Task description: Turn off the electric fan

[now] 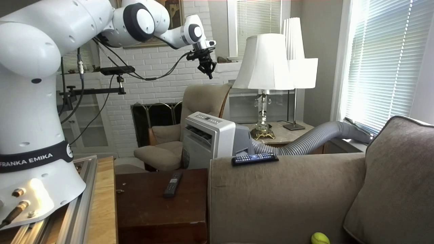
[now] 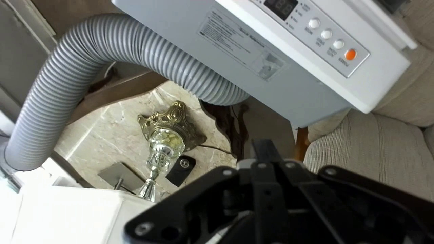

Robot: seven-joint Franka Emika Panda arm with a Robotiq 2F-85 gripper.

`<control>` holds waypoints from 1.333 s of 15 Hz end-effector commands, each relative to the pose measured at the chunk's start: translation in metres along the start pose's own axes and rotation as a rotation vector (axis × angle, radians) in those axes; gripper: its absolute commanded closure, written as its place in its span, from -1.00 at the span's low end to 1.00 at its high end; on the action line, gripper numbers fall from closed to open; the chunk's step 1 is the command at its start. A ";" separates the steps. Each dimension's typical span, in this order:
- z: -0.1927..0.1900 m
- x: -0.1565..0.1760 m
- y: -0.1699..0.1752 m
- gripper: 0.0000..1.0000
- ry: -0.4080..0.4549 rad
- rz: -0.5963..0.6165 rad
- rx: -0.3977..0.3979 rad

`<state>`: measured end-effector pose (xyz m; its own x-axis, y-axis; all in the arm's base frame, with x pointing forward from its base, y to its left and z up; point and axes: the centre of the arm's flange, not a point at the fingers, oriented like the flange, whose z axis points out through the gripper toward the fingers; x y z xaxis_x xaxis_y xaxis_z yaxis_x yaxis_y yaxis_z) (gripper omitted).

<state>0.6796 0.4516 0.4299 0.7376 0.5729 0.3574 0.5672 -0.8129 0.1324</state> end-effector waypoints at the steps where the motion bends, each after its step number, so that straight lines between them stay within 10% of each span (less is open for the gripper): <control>1: -0.045 -0.030 0.028 1.00 -0.085 -0.049 0.018; 4: -0.066 -0.048 0.049 1.00 -0.123 -0.034 0.008; 5: -0.076 -0.056 0.055 0.48 -0.135 -0.022 0.001; 16: -0.161 -0.131 0.099 -0.92 -0.224 0.184 -0.031; 20: -0.178 -0.165 0.112 -1.00 -0.228 0.240 0.014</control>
<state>0.6155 0.2898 0.5667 0.8896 0.4271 0.1616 0.4121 -0.9033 0.1189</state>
